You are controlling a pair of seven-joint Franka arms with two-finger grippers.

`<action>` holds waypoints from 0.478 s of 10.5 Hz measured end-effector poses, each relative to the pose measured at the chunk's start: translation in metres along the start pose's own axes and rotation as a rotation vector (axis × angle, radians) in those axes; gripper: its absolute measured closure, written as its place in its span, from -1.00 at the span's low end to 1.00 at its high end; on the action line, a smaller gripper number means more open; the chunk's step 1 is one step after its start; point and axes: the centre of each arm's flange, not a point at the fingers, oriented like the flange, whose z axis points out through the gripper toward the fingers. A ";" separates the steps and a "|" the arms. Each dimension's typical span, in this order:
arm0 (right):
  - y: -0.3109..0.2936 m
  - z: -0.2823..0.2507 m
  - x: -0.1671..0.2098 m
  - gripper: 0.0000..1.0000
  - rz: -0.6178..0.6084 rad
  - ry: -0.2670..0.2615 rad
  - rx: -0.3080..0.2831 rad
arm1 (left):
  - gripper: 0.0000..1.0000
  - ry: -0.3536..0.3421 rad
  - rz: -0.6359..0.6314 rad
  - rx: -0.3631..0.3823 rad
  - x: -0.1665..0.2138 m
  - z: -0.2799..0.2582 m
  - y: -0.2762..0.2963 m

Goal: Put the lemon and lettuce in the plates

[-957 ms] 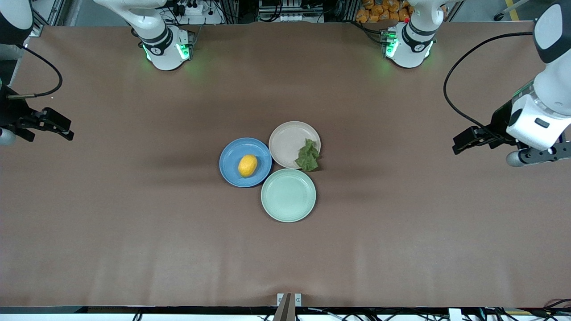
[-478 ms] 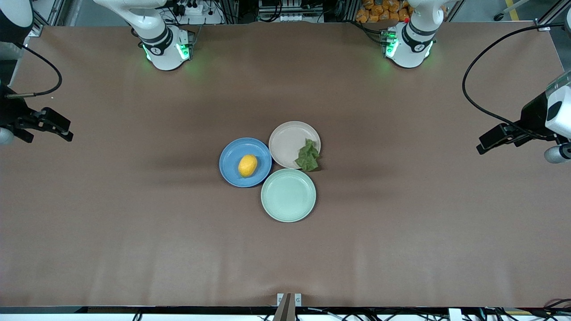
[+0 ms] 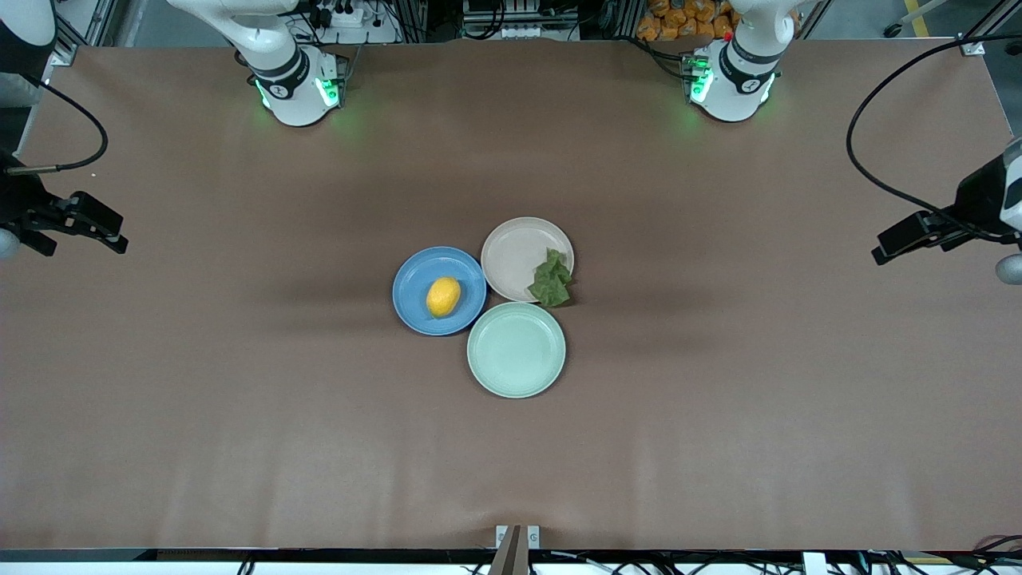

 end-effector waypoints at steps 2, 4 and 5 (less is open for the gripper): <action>-0.001 0.001 0.000 -1.00 -0.001 -0.001 0.000 | -1.00 -0.010 0.007 0.003 -0.003 -0.001 0.004; -0.003 0.003 0.001 -1.00 -0.005 -0.005 0.001 | -1.00 0.006 0.000 0.000 -0.002 -0.010 0.000; -0.003 0.004 0.002 -1.00 -0.006 -0.006 0.001 | -1.00 0.016 -0.007 -0.002 -0.001 -0.016 -0.004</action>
